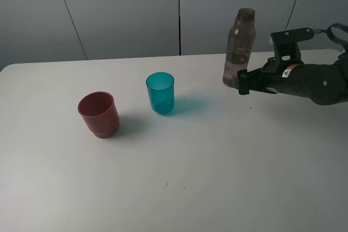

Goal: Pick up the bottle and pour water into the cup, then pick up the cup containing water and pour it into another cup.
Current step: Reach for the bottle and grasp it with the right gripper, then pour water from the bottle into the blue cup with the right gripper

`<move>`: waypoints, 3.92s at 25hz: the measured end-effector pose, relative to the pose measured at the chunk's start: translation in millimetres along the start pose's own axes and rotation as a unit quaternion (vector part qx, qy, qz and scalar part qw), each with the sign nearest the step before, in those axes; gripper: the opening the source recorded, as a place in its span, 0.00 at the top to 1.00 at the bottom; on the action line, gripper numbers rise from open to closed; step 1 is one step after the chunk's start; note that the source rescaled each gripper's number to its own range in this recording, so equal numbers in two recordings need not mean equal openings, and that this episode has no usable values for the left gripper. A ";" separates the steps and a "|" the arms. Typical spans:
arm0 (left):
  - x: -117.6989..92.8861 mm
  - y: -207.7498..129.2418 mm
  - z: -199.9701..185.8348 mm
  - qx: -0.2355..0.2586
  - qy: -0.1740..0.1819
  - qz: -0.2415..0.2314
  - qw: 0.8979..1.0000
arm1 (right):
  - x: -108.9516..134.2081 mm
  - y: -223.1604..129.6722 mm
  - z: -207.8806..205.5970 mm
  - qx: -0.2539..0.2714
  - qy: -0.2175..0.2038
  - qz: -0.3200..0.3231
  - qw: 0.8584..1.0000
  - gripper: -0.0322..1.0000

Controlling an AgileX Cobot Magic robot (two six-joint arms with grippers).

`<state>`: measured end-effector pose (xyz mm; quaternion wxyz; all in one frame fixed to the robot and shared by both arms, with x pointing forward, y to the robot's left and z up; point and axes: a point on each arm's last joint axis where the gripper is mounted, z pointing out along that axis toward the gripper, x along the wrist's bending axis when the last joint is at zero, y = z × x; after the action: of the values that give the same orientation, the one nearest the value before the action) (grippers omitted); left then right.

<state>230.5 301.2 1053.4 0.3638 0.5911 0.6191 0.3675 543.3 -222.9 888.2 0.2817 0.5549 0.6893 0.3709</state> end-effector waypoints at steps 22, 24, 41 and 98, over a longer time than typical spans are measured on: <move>0.0 0.0 0.0 0.000 0.000 0.000 1.000 | 0.4 -28.1 31.6 -0.085 0.004 0.004 0.996 0.00; 0.0 0.0 0.0 0.000 0.000 0.000 1.000 | -1.5 -27.1 32.4 -0.103 -0.005 0.010 0.995 0.00; 0.0 0.0 0.0 0.000 0.000 -0.002 1.000 | -0.2 3.6 61.7 -0.137 -0.002 0.009 0.991 0.00; 0.0 0.0 0.0 0.000 0.000 -0.001 1.000 | -2.6 15.2 101.7 -0.149 -0.015 0.028 0.988 0.96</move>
<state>230.5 301.2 1053.4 0.3642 0.5904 0.6197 0.3672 633.7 -203.6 843.1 0.3613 0.5315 0.6063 0.4684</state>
